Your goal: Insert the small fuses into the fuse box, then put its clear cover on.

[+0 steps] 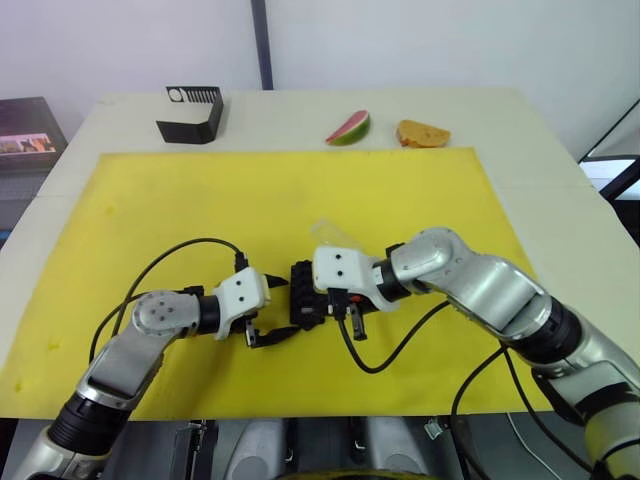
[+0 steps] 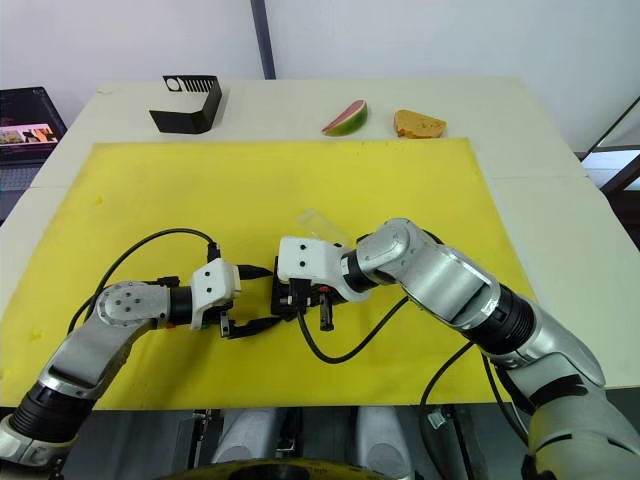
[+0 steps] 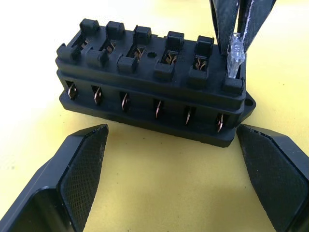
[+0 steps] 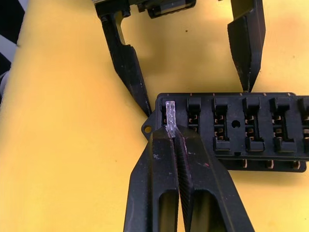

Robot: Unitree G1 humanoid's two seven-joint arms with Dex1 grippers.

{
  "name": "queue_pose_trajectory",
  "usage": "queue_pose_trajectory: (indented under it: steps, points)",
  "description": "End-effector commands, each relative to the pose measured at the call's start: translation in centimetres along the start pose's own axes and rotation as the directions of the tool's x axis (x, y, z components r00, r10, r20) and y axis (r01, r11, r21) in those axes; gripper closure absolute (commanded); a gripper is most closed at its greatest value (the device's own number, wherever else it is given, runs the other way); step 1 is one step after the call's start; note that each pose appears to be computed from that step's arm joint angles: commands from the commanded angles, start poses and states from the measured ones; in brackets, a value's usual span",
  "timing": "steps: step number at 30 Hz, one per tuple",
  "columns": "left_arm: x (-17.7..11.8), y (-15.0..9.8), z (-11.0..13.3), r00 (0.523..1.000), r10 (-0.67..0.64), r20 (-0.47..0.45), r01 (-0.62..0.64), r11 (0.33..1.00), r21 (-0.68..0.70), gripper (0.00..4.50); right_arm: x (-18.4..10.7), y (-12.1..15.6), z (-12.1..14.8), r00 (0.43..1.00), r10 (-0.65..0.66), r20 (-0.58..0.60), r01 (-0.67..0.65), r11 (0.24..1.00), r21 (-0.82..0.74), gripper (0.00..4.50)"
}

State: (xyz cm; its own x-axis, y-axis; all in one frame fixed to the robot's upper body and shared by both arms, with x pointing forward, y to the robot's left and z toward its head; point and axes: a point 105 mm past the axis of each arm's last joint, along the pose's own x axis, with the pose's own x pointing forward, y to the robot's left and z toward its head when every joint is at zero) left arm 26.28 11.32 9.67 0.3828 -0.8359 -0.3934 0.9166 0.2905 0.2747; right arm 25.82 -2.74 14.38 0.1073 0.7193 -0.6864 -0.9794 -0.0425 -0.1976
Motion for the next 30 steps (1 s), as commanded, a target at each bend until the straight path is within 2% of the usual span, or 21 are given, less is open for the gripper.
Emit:
queue_pose_trajectory:
  steps: [1,14,24,25,27,29,30]
  points:
    - [0.1,-0.4,0.5,1.0,-0.01,0.014,0.01,1.0,0.009,0.07,-0.5,0.1,0.6,1.0,-0.002,0.007,0.003,0.999,-0.04,4.5]
    - [0.3,-0.5,0.5,1.0,-0.022,0.011,0.022,1.0,0.009,0.07,-0.2,-0.3,-0.4,0.999,-0.031,-0.044,0.028,0.997,-0.065,4.5]
    - [0.3,-0.6,0.4,1.0,-0.023,0.008,0.023,1.0,0.006,0.07,-0.3,-0.2,0.1,1.0,-0.02,-0.019,0.018,0.997,-0.078,4.5]
    - [0.3,-0.6,0.4,1.0,-0.023,0.007,0.023,1.0,0.006,0.0,-0.4,-0.2,0.2,1.0,-0.018,-0.014,0.017,0.997,-0.076,3.84]
    - [0.2,-0.6,0.4,1.0,-0.022,0.006,0.022,1.0,0.006,0.0,-0.5,-0.3,0.4,1.0,-0.02,-0.001,0.02,0.998,-0.06,3.16]
    - [0.2,-0.6,0.4,1.0,-0.02,0.005,0.02,1.0,0.006,0.0,-0.6,-0.3,0.7,1.0,-0.016,0.016,0.017,0.999,-0.041,2.18]
    - [0.2,-0.5,0.4,1.0,-0.019,0.004,0.019,1.0,0.006,0.0,-0.6,-0.4,0.8,1.0,-0.016,0.021,0.016,0.999,-0.038,2.18]
